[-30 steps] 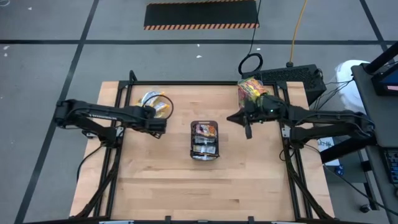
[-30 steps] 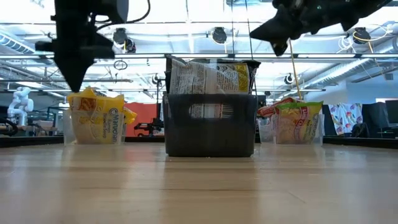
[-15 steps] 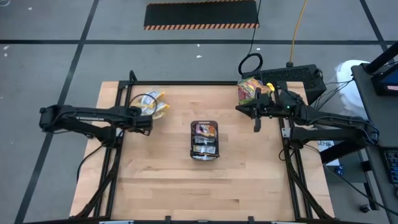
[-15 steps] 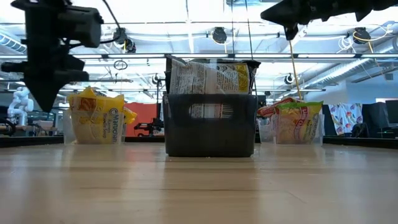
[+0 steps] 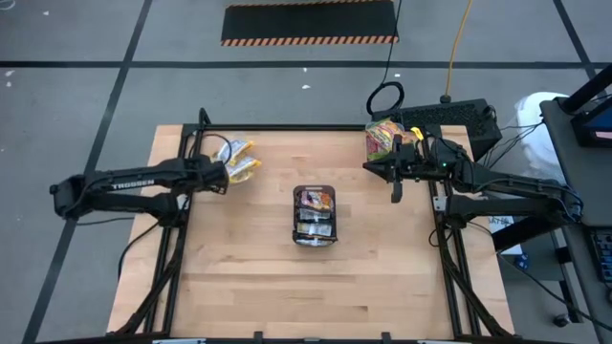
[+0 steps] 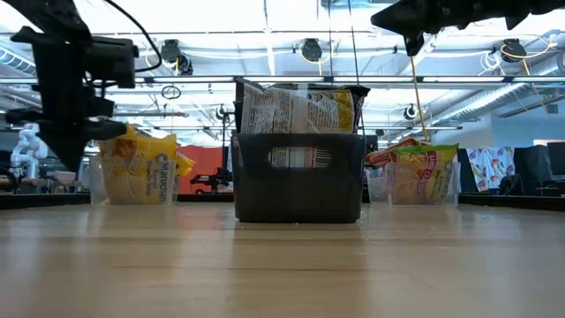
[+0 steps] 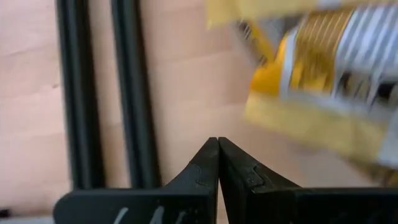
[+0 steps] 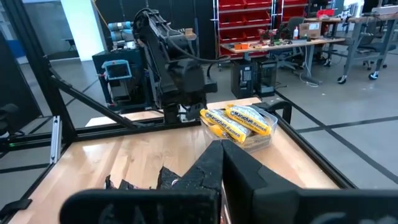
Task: Sort Maruchan noodles
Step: Adjust the right transparent bin
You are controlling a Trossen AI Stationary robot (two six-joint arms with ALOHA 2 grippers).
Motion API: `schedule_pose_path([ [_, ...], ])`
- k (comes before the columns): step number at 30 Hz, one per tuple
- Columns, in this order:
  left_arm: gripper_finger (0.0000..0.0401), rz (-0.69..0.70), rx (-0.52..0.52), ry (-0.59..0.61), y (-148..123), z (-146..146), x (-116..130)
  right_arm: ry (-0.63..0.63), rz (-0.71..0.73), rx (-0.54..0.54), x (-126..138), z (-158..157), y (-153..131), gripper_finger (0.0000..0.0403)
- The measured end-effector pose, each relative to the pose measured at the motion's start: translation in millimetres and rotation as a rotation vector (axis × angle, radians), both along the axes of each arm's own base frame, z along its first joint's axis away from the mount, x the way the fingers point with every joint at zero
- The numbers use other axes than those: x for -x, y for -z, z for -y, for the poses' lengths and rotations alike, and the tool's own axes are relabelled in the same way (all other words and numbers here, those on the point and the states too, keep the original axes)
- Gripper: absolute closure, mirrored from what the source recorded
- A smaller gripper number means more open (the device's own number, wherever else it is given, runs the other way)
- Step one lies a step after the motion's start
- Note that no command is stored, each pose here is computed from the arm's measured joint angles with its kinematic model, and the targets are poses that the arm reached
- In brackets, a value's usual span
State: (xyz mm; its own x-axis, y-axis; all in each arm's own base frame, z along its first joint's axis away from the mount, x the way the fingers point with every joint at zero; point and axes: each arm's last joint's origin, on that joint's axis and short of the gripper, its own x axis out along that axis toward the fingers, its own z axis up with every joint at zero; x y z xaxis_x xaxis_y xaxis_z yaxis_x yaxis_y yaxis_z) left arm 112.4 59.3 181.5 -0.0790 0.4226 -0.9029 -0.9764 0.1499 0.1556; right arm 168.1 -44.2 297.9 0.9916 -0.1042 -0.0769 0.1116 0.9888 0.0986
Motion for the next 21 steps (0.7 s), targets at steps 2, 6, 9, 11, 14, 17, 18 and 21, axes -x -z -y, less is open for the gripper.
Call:
schedule_pose_path([
  [2,0.0391,0.037,-0.016,-0.011,-0.5,-6.6,-2.2,0.0,0.0,0.0,0.0,0.0,0.0,0.0403],
  [6,0.0391,0.092,-0.054,-0.05,-2.1,-20.5,-3.2,0.001,0.0,0.0,0.0,0.0,0.0,0.0403],
  [9,0.0391,0.111,-0.08,-0.059,-3.4,-30.2,-2.1,0.001,0.001,0.0,0.0,0.0,-0.1,0.0403],
  [11,0.0391,0.127,-0.095,-0.051,-4.4,-36.3,-2.0,0.002,0.001,0.0,0.0,0.0,-0.1,0.0403],
  [14,0.0391,0.172,-0.133,-0.035,-6.7,-46.6,-4.0,0.002,0.001,0.001,0.0,0.1,-0.1,0.0403],
  [17,0.0391,0.213,-0.151,-0.021,-7.4,-56.4,-6.2,0.002,0.001,0.001,0.0,0.1,-0.1,0.0403],
  [18,0.0391,0.221,-0.155,-0.014,-6.9,-59.5,-7.1,0.002,0.001,0.001,0.0,0.1,-0.1,0.0403],
  [21,0.0391,0.246,-0.126,-0.011,-3.7,-65.8,-8.6,0.002,0.001,0.001,0.0,0.1,-0.1,0.0403],
])
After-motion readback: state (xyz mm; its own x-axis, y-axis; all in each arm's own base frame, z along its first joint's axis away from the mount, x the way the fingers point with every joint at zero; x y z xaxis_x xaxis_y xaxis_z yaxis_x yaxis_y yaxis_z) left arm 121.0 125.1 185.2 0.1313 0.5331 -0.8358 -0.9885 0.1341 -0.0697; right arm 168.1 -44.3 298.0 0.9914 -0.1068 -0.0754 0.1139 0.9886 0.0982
